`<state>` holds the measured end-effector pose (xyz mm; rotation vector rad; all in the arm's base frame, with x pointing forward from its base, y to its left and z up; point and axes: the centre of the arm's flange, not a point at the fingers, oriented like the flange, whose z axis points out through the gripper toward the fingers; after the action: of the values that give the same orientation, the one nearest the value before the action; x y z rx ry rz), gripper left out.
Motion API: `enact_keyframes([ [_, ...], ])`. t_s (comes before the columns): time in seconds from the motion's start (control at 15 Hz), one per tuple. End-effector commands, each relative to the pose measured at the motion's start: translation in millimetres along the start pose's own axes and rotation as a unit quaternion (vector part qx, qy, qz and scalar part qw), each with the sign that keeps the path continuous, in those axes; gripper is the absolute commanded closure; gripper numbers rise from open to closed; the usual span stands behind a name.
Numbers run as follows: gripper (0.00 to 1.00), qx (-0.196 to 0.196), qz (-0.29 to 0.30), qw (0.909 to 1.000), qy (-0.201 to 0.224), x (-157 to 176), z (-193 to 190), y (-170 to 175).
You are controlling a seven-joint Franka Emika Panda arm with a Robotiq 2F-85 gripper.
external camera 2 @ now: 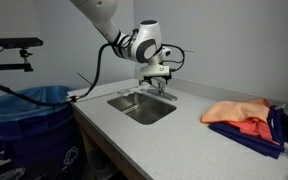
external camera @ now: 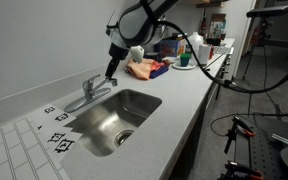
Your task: Lift up the tap faucet
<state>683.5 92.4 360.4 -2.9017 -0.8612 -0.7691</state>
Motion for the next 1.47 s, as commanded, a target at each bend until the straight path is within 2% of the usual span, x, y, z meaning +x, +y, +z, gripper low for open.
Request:
enact_keyframes([
  [0.0, 0.0, -0.03, -0.012, 0.9988, 0.038, 9.3, 4.5, -11.3],
  [0.47, 0.0, -0.068, -0.028, 0.9947, 0.072, 17.1, 11.9, -24.4],
  [0.73, 0.0, -0.102, -0.042, 0.9884, 0.105, 24.8, 9.2, -29.3],
  [0.87, 0.0, -0.12, -0.046, 0.9849, 0.116, 29.1, 5.8, -24.4],
  [0.93, 0.0, -0.129, -0.047, 0.9831, 0.121, 33.8, -5.0, -7.5],
  [1.13, 0.0, -0.157, -0.052, 0.9775, 0.131, 40.6, -17.3, 13.4],
  [1.4, 0.0, -0.179, -0.05, 0.9727, 0.139, 48.2, -28.0, 28.8],
])
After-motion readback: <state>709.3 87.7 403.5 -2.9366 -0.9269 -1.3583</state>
